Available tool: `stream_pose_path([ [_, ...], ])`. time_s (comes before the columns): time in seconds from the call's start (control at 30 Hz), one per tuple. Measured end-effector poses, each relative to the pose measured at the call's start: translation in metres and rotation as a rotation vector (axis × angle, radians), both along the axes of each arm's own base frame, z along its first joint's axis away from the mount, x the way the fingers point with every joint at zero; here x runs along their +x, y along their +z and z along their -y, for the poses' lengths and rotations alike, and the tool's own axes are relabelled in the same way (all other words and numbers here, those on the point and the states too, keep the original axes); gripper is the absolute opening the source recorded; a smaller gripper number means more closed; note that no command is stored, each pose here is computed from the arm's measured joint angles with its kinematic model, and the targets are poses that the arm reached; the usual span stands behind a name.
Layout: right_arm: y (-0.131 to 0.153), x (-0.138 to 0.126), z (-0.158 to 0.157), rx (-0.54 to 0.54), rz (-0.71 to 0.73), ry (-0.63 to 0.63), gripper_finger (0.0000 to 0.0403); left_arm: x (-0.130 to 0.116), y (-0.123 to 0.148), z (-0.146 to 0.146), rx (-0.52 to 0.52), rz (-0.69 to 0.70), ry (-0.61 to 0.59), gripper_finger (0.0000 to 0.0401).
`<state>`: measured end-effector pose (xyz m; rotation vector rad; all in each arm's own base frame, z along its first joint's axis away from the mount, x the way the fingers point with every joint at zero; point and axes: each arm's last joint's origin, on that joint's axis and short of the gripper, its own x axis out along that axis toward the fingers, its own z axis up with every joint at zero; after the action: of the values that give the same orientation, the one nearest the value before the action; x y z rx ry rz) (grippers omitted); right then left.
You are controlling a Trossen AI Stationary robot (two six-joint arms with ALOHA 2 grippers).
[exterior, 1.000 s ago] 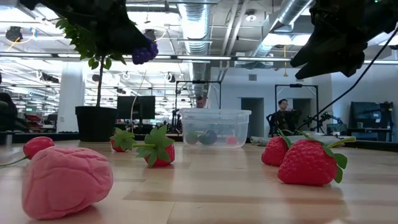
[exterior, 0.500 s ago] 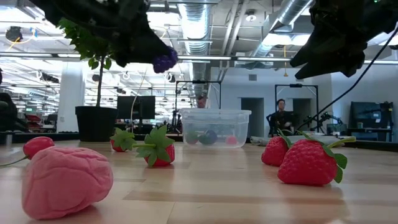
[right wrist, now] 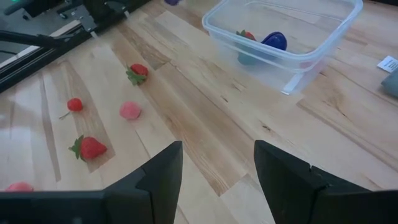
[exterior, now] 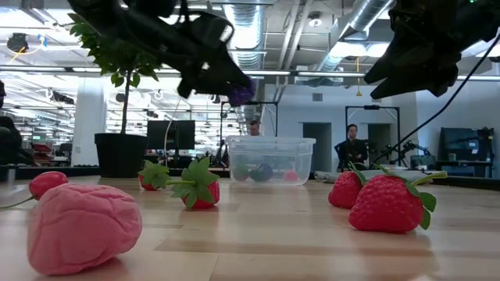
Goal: Pick and placing Produce into tupperware
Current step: Put the grape into the container
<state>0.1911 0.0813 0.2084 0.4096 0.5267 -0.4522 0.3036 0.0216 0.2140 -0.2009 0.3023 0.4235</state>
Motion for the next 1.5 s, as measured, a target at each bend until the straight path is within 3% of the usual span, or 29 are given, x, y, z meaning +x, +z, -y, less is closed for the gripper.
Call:
stream_pose_path([
  [0.43,0.000,0.000,0.000,-0.004,0.001,-0.003,0.0221,0.022,-0.013,-0.034,-0.035,-0.053,0.048,0.0204],
  [0.83,0.000,0.000,0.000,-0.009,-0.002,-0.005,0.0221,0.018,-0.018,-0.060,-0.081,-0.060,0.102,0.0204],
  [1.5,0.000,0.000,0.002,-0.033,0.005,-0.024,0.0221,0.016,-0.018,-0.069,-0.107,-0.055,0.091,0.0198],
])
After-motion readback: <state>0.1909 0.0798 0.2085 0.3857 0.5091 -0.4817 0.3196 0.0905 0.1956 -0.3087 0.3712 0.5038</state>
